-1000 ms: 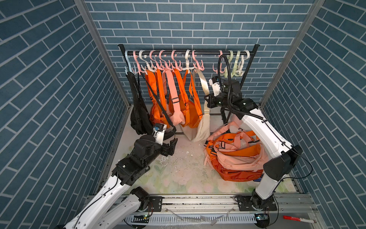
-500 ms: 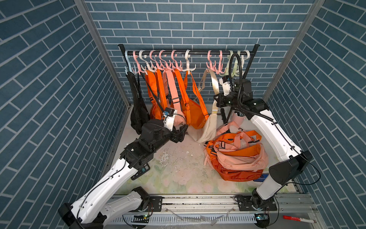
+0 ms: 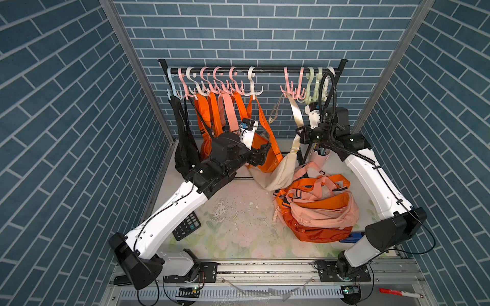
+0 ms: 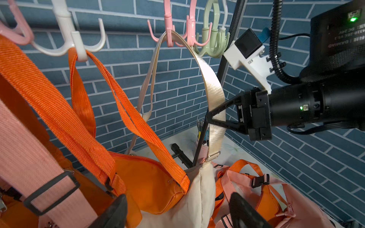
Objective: Take the bag off the hook
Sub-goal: Pick up the bag from the hook.
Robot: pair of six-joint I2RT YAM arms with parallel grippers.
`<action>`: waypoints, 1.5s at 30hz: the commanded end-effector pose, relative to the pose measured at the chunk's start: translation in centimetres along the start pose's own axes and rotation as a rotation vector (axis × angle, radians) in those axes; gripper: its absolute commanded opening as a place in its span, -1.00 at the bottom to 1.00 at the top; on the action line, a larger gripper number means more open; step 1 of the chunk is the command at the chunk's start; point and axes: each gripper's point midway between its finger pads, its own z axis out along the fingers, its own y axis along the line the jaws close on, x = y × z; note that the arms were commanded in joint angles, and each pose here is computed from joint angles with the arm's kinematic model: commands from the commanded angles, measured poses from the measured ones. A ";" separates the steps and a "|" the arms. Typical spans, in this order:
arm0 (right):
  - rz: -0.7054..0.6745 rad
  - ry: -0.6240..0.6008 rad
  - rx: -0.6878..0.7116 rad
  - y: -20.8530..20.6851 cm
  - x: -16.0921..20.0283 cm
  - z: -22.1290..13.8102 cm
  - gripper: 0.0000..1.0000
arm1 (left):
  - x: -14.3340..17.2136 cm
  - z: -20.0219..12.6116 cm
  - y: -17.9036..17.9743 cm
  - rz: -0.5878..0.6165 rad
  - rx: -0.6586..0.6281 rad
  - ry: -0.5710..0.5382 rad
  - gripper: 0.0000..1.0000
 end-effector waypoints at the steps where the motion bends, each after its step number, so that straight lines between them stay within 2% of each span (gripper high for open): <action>1: 0.007 -0.009 -0.020 0.4 0.0 -1.4 -1.00 | -1.7 1.5 -0.6 0.053 0.013 -0.033 0.63; 11: 0.019 -0.020 -0.011 -0.4 0.6 -2.3 -1.00 | -4.6 7.4 -0.8 0.205 -0.012 -0.095 0.71; 15: 0.021 -0.019 -0.008 -0.7 1.1 -2.4 -1.00 | -4.9 9.7 0.1 0.206 -0.059 -0.108 0.71; 24: 0.024 -0.028 0.015 -1.2 1.4 -3.3 -1.00 | -4.7 14.5 1.1 0.212 -0.011 -0.102 0.71; 36: 0.034 -0.022 0.002 -1.0 1.8 -3.4 -1.00 | -3.0 18.8 3.3 0.183 0.005 -0.086 0.75; 41: 0.036 -0.022 -0.004 -0.9 1.9 -3.4 -1.00 | -2.6 19.7 3.5 0.177 0.023 -0.093 0.65; 43: 0.036 -0.024 -0.005 -0.9 1.8 -3.5 -1.00 | -2.7 19.9 3.4 0.175 0.035 -0.105 0.53; 45: 0.036 -0.025 -0.006 -0.8 1.8 -3.5 -1.00 | -2.8 19.9 3.1 0.169 0.050 -0.116 0.32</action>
